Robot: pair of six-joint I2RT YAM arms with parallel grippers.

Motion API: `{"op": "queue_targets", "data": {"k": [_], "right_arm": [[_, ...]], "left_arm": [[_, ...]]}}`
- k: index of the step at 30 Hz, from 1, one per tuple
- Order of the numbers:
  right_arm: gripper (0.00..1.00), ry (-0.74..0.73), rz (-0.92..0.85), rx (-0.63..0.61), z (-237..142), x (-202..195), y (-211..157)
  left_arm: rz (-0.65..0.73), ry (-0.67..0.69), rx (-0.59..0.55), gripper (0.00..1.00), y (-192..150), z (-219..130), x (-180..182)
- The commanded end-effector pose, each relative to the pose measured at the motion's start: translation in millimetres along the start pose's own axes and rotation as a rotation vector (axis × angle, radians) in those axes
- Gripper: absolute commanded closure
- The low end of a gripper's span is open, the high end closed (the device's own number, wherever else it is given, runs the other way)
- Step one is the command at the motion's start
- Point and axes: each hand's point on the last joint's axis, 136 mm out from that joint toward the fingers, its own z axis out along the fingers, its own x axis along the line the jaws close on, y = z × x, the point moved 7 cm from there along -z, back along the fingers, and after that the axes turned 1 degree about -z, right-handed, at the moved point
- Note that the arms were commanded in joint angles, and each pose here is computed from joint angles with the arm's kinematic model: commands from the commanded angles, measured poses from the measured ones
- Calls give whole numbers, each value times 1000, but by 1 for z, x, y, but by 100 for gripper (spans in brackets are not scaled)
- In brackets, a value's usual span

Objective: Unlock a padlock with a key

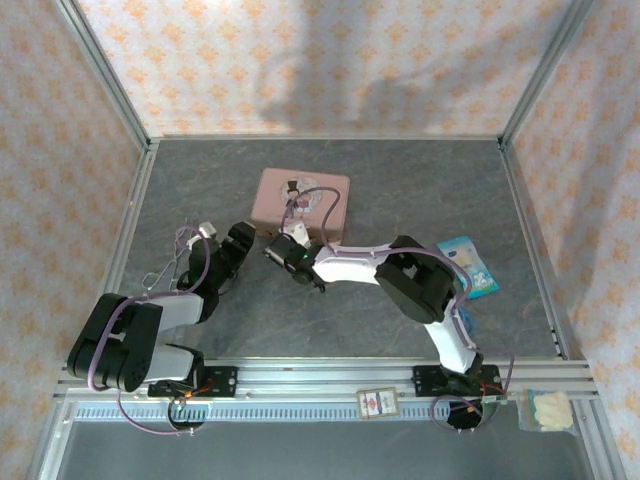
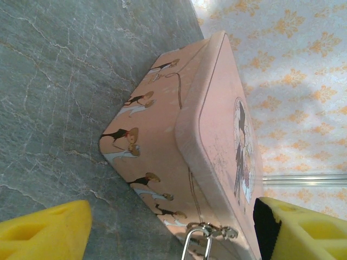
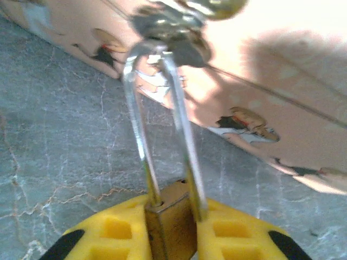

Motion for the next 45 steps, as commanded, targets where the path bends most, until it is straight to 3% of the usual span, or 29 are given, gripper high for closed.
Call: {"op": "queue_targets", "data": {"k": [1, 6, 14, 20, 29, 33, 39, 45], "right_arm": [[89, 5, -38, -6, -5, -5, -4], [100, 123, -120, -36, -16, -15, 13], [100, 427, -200, -28, -22, -43, 28], [100, 536, -263, -69, -16, -64, 26], [100, 556, -397, -128, -10, -68, 32], [100, 558, -445, -137, -4, -64, 38], [100, 527, -577, -152, 9, -60, 48], [100, 508, -654, -180, 12, -58, 70]], "left_arm": [[-3, -39, -12, 24, 3, -3, -6], [27, -41, -15, 24, 4, -3, -9], [167, -59, 3, 24, 13, 12, -36], [284, -68, 53, 24, 17, 38, -56], [369, -51, 133, 29, 16, 80, -59], [395, -36, 158, 32, 14, 86, -55], [403, -47, 225, 46, 6, 93, -48], [411, -54, 245, 50, 4, 96, -50]]}}
